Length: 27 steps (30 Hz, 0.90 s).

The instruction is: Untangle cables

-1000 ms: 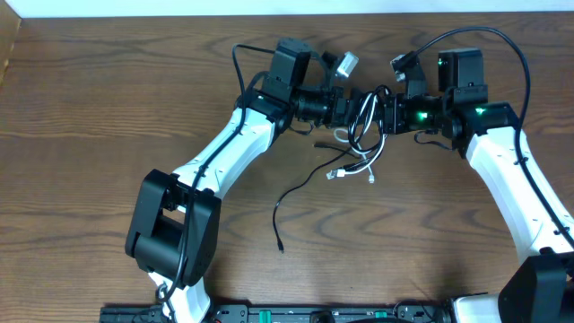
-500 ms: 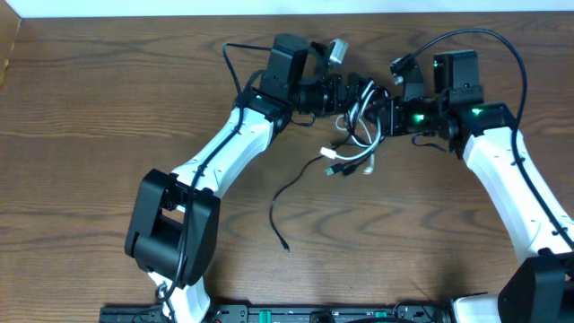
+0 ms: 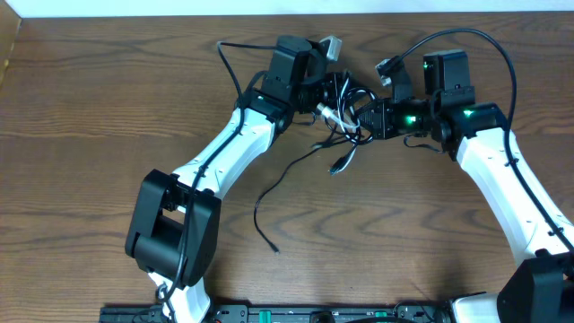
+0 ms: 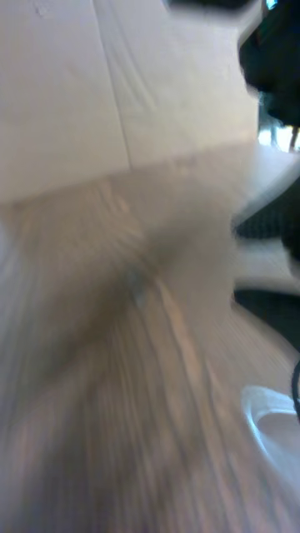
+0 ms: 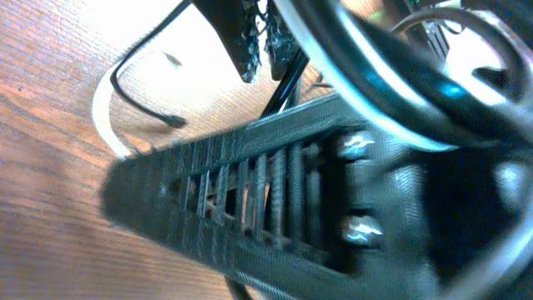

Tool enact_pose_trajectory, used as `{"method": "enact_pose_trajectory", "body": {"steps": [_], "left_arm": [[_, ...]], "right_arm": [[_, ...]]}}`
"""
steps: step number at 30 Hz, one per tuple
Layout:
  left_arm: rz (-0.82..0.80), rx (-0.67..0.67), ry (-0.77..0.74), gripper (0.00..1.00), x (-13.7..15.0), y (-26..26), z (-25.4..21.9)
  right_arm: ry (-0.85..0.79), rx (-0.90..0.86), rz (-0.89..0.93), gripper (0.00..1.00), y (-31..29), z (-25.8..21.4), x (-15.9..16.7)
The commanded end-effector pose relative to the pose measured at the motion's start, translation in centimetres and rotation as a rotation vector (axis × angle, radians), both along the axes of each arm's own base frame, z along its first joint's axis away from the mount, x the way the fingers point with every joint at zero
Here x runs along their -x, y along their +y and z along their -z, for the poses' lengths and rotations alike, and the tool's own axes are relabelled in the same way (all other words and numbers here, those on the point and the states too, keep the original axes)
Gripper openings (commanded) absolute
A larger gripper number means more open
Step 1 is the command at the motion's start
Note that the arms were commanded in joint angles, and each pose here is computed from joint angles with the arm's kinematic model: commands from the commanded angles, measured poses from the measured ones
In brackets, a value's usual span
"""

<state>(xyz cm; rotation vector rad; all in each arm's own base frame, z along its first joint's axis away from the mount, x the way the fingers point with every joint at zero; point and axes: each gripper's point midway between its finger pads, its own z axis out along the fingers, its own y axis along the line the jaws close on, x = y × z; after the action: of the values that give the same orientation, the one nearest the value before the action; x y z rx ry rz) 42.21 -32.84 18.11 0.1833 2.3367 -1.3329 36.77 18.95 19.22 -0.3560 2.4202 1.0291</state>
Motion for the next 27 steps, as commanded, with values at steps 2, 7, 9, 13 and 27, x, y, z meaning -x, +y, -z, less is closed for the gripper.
{"method": "enact_pose_trajectory", "body": {"steps": [2, 7, 9, 13, 27], "left_arm": [[-0.106, -0.196, -0.077, 0.07, -1.9, 2.7, 2.6], [-0.201, -0.374, -0.097, 0.07, -3.1, 6.3, 4.6], [-0.255, -0.439, -0.083, 0.07, -3.4, 8.1, 5.2], [-0.282, -0.524, -0.093, 0.08, -3.3, 10.4, 5.1], [-0.345, -0.671, -0.191, 0.07, -0.9, 14.8, -0.7]], "right_arm": [[-0.049, -0.047, -0.04, 0.01, 0.0, -2.2, 0.6], [-0.017, -0.013, 0.036, 0.01, -2.5, -1.4, -0.1], [0.02, 0.036, 0.11, 0.01, -4.3, -0.5, -0.5], [0.132, 0.222, 0.362, 0.01, -10.1, 2.5, -1.0], [0.274, 0.685, 0.742, 0.32, -20.8, 5.6, 2.0]]}}
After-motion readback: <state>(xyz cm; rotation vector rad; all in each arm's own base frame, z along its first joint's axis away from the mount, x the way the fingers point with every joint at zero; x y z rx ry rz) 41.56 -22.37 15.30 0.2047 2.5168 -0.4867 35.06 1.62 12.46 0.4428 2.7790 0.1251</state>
